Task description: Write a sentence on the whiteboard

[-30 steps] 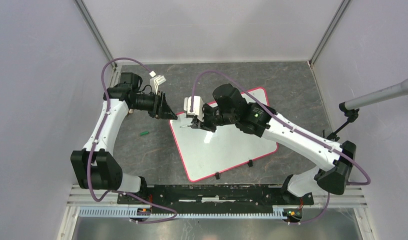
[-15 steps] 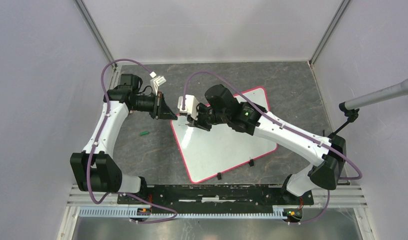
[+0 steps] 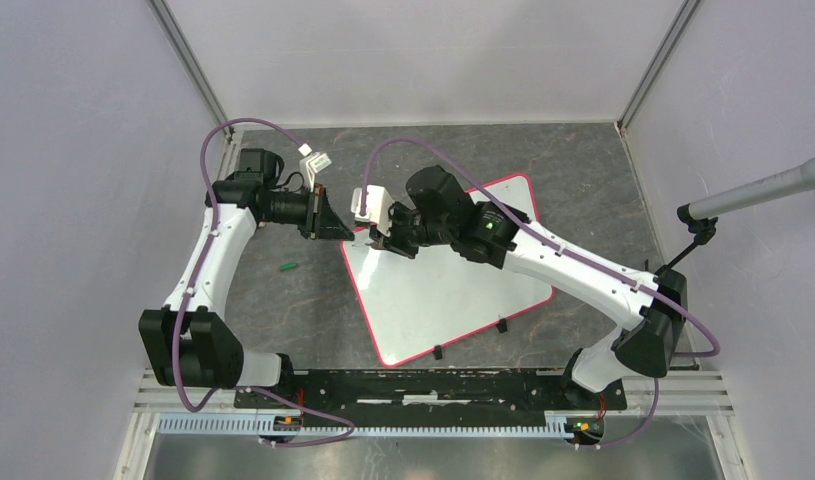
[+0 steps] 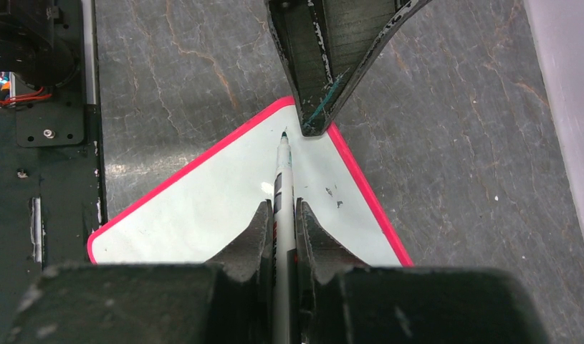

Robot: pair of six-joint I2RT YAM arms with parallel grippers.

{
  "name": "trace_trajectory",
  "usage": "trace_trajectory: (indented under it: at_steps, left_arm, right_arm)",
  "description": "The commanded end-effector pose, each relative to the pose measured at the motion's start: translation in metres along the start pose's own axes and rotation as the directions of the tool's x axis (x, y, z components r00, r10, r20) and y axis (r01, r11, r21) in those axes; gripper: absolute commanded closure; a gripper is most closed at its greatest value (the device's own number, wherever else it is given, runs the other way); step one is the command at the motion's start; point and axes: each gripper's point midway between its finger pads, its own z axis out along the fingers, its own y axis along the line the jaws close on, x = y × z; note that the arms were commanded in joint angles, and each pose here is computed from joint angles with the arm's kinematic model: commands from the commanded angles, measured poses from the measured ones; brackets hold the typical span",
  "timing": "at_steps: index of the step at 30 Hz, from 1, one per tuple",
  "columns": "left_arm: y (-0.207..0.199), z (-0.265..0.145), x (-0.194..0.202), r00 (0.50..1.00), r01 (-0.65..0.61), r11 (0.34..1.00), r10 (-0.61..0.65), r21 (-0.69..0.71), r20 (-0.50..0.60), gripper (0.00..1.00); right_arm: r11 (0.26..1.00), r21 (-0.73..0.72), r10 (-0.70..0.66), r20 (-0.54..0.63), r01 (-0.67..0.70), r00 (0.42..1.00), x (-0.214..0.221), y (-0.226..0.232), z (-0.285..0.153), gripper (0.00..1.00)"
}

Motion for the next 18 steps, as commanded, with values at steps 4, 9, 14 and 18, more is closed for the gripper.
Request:
trace_trajectory:
  at_steps: [4, 9, 14, 18]
  left_arm:
    - [-0.010, -0.004, -0.005, 0.997, -0.073, 0.997, 0.072, 0.028, 0.034, 0.97]
    - [-0.010, -0.004, -0.005, 0.997, -0.073, 0.997, 0.072, 0.028, 0.032, 0.98]
    - [-0.009, -0.004, -0.005, 0.997, -0.074, 0.997, 0.073, 0.027, 0.033, 0.98]
    - [-0.010, -0.004, -0.006, 0.997, -0.076, 0.997, 0.075, 0.028, 0.033, 0.98]
  right_arm:
    - [0.999, 0.050, -0.013, 0.035, 0.011, 0.999, -0.018, -0.012, -0.001, 1.00]
    - [0.998, 0.054, -0.013, 0.018, 0.012, 1.000, -0.011, -0.012, 0.002, 1.00]
    - [0.999, 0.041, -0.012, -0.006, 0.012, 1.000, 0.001, -0.007, 0.002, 1.00]
    - [1.000, 0.021, -0.011, -0.016, 0.012, 1.000, 0.010, 0.000, 0.001, 1.00]
